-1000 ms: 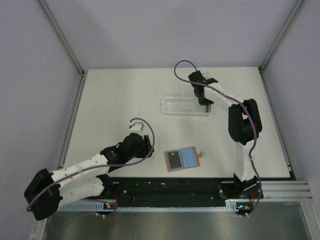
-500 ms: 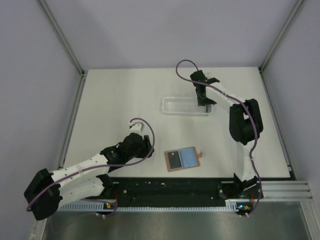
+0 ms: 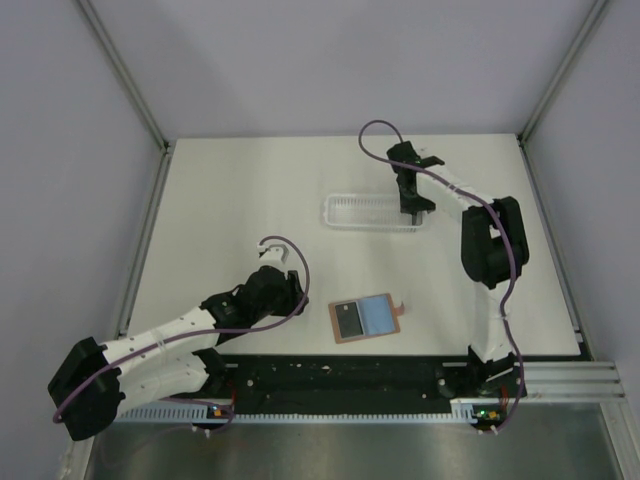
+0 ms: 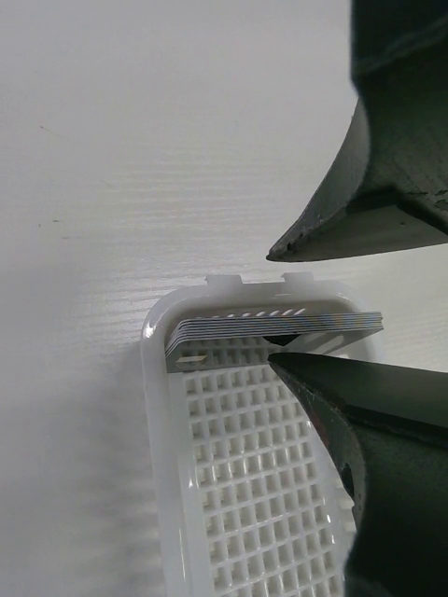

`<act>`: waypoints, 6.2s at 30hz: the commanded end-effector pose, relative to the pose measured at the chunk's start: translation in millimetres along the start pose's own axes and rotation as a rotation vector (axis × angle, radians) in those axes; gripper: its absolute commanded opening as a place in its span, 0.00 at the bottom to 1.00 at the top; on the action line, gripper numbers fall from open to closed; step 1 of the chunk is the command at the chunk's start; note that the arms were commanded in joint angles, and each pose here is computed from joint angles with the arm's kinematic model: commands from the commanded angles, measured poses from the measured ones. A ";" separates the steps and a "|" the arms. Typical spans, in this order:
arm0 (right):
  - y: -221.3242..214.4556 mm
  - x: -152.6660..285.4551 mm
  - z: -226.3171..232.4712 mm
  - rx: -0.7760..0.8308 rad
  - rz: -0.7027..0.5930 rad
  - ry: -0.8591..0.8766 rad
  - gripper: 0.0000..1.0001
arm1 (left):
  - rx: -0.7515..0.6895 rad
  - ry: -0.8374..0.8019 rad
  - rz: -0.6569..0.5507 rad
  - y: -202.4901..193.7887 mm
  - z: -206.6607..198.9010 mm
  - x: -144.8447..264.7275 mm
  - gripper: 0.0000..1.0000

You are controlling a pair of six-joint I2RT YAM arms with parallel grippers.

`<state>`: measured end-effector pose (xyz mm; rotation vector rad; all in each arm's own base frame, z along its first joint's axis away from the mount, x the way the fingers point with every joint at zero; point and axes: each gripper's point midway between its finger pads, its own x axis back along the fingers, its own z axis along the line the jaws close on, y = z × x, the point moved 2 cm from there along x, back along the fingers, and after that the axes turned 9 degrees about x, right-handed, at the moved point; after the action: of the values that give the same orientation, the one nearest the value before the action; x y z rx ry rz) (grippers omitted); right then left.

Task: Put the credit cards into the card holder
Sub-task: Pick up the credit card from the storage box.

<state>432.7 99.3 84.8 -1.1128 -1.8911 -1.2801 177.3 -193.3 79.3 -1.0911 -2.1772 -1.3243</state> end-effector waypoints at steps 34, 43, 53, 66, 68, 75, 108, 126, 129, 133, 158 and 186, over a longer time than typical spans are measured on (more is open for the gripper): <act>13.5 25.7 -26.9 -0.032 -0.077 -0.039 0.28 | 0.016 -0.034 -0.017 7.1 -10.0 -2.2 0.50; 16.7 32.1 -30.4 -0.036 -0.093 -0.040 0.26 | 0.016 -0.030 -0.016 6.5 -9.1 -2.6 0.50; 17.3 34.0 -28.0 -0.043 -0.097 -0.020 0.23 | 0.020 -0.028 -0.016 5.8 -7.8 -1.8 0.50; 16.8 34.0 -10.7 -0.065 -0.097 0.078 0.49 | -0.025 -0.095 -0.152 48.2 -34.7 17.2 0.53; 19.8 40.1 -9.7 -0.078 -0.114 0.106 0.50 | -0.053 -0.099 -0.216 69.4 -45.5 22.1 0.61; 28.8 59.1 -7.6 -0.106 -0.165 0.175 0.53 | -0.143 -0.043 -0.305 142.7 -76.2 -8.2 0.72; 43.4 100.6 -27.8 -0.147 -0.286 0.235 0.56 | -0.195 0.076 -0.173 200.2 -49.5 -204.7 0.62; 39.5 95.1 -27.9 -0.144 -0.276 0.224 0.56 | -0.171 0.083 -0.129 187.1 -42.5 -216.5 0.34; 38.8 91.2 -24.5 -0.136 -0.266 0.231 0.56 | -0.176 0.091 -0.126 186.7 -41.2 -212.8 0.30; 38.3 87.3 -19.9 -0.132 -0.255 0.246 0.56 | -0.176 0.114 -0.129 183.4 -34.7 -205.0 0.28; 4.1 35.0 14.6 -0.081 -0.088 0.252 0.58 | -0.129 0.242 -0.150 170.8 -4.7 -181.4 0.27; -16.2 5.0 10.9 -0.028 -0.022 0.107 0.56 | -0.120 0.245 -0.151 171.6 -4.3 -183.2 0.27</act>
<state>414.1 116.9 70.2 -0.9812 -1.7448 -1.3575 420.0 -233.6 44.2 -0.8157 -2.0085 -1.5764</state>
